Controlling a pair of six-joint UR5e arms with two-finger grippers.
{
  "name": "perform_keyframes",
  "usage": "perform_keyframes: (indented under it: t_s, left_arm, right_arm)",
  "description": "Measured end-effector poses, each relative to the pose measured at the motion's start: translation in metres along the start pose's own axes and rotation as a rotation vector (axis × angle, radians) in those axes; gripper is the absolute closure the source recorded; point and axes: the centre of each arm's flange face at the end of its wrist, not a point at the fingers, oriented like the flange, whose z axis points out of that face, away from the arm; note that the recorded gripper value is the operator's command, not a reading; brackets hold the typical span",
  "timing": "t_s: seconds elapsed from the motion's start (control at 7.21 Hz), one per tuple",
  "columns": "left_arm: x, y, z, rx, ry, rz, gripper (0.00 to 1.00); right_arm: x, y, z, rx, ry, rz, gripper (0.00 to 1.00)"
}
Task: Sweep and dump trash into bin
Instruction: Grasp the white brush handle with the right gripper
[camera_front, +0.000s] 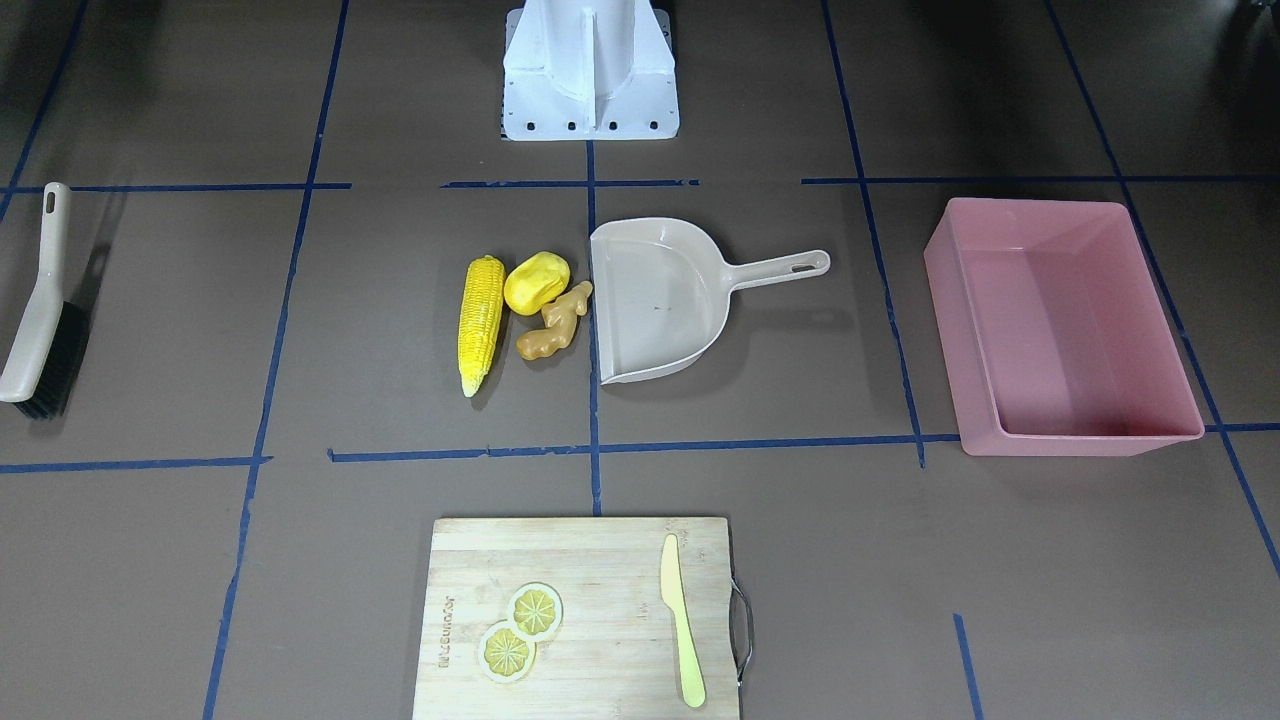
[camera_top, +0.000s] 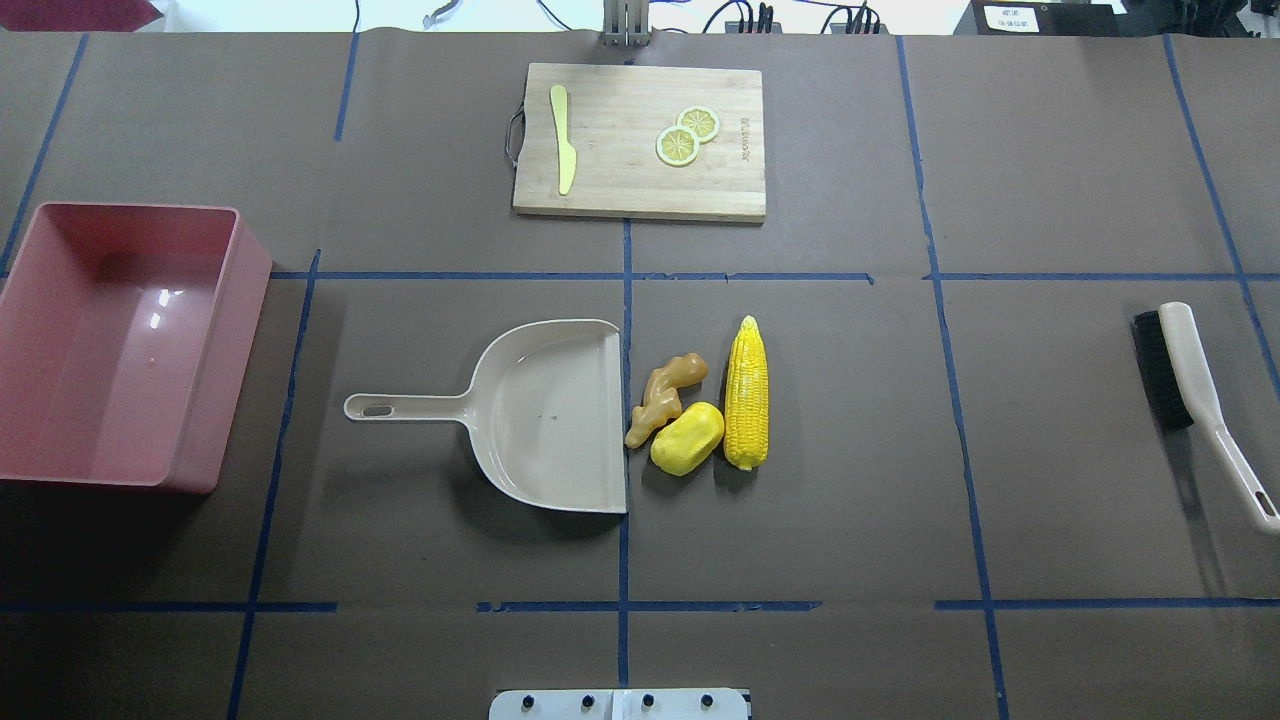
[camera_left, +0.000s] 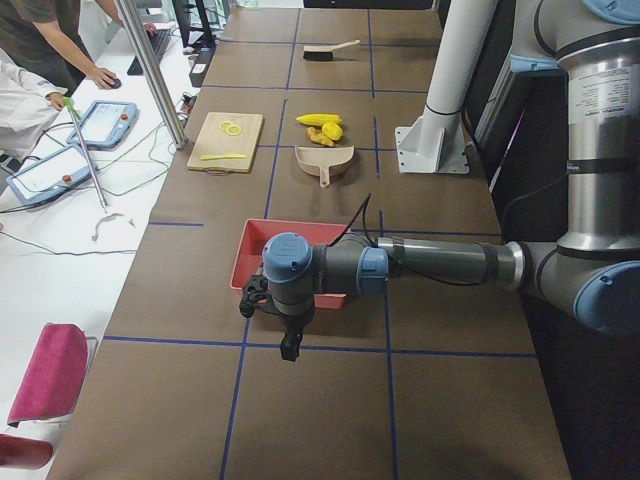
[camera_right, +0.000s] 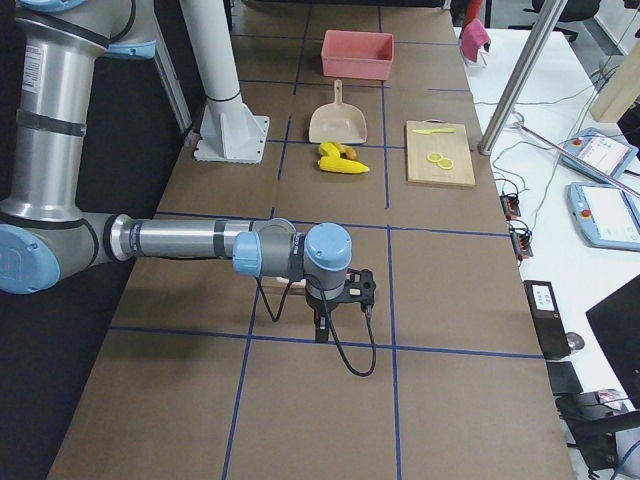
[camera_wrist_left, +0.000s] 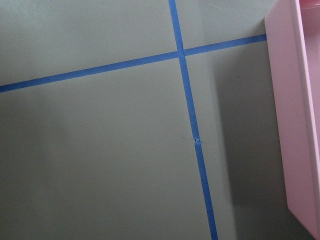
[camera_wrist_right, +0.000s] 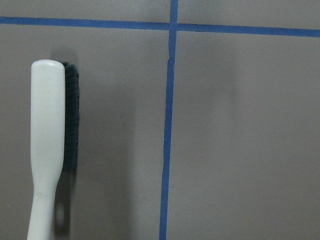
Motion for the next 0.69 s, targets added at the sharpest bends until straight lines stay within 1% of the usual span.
perform_keyframes:
  t_s: [0.28,0.56,0.69]
  left_arm:
    - [0.005,-0.003,-0.001,0.001,-0.004,0.014,0.00]
    - [0.009,-0.005,0.002,-0.003,-0.001,0.025,0.00]
    - [0.010,-0.005,0.002,-0.003,0.000,0.026,0.00]
  right_arm:
    - [-0.003,-0.003,-0.001,0.004,-0.001,-0.009,0.00]
    - [-0.023,-0.019,-0.005,0.028,-0.003,-0.045,0.00]
    - [-0.039,-0.025,0.000,0.042,-0.010,-0.034,0.00]
